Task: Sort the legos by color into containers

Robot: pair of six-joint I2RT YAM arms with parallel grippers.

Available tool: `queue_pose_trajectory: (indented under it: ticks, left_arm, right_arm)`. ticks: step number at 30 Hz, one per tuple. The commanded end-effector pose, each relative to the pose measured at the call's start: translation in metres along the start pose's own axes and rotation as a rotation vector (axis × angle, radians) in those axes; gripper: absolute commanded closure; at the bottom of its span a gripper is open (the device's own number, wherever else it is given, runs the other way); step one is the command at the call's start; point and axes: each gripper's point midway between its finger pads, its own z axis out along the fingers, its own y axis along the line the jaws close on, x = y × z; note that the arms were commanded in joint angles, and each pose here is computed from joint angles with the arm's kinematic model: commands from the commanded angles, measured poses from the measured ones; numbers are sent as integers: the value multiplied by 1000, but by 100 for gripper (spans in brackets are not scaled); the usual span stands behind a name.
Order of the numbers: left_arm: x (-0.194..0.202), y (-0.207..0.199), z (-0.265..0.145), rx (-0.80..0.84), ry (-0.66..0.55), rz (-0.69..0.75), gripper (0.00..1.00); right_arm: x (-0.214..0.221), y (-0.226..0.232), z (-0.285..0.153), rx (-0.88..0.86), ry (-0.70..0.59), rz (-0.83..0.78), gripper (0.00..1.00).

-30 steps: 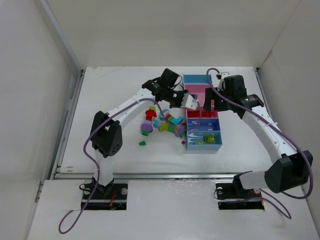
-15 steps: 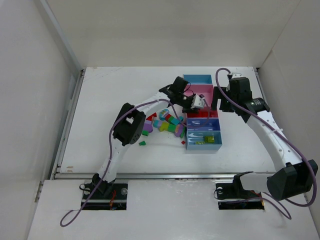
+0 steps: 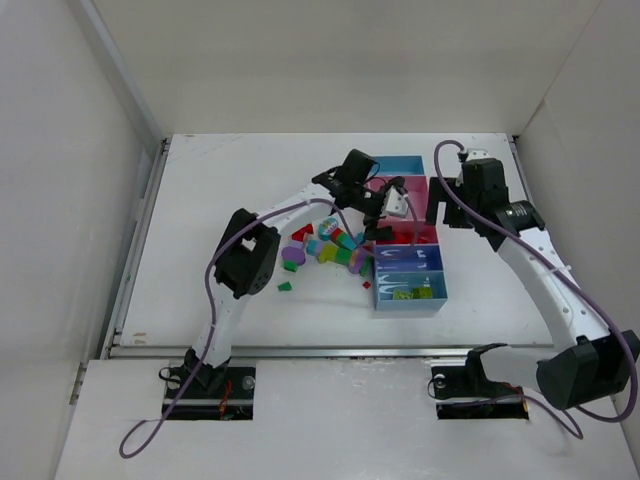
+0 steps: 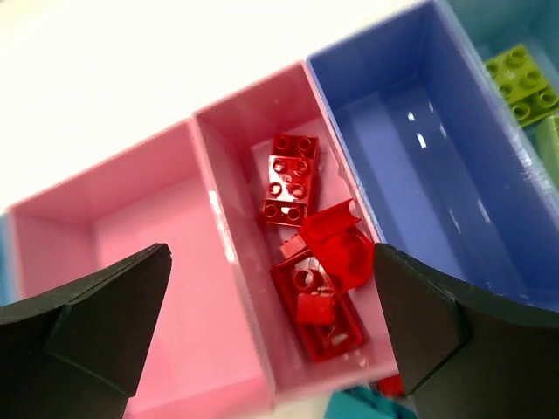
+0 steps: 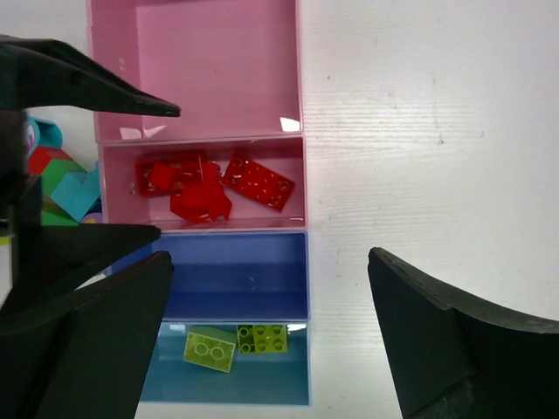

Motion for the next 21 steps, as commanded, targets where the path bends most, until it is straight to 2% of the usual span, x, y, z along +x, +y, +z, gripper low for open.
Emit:
queue_pose_trajectory:
  ticks: [1, 4, 6, 8, 11, 12, 14, 15, 16, 18, 21]
  left_arm:
    - [-99, 15, -52, -109, -100, 135, 0]
    - [-117, 35, -78, -269, -103, 41, 0]
    - [-138, 53, -116, -412, -115, 13, 0]
    - [-152, 46, -146, -488, -114, -77, 0]
    - [-135, 36, -188, -638, -28, -193, 0]
    - [-122, 15, -206, -672, 12, -263, 0]
    - [-100, 0, -233, -779, 86, -343, 0]
    - [-108, -12, -256, -851, 78, -347, 0]
    - [-70, -28, -267, -942, 167, -441, 0]
    - [-48, -54, -290, -1070, 210, -498, 0]
    - [-22, -73, -305, -1166, 232, -566, 0]
  right_arm:
    - [-29, -6, -24, 5, -125, -7, 2]
    - [-32, 2, -23, -42, -155, -13, 2]
    - [-32, 12, -24, -75, -168, -37, 2]
    - [-21, 27, -17, -110, -160, -66, 2]
    - [-5, 44, 5, -181, -117, -4, 2]
    - [-2, 49, 17, -193, -85, 51, 3]
    - [-2, 56, 31, -246, -51, 124, 12]
    - [2, 63, 43, -264, -14, 145, 13]
    - [2, 69, 48, -277, 4, 190, 16]
    - [3, 76, 64, -282, 31, 251, 21]
    - [1, 69, 83, -227, 23, 314, 26]
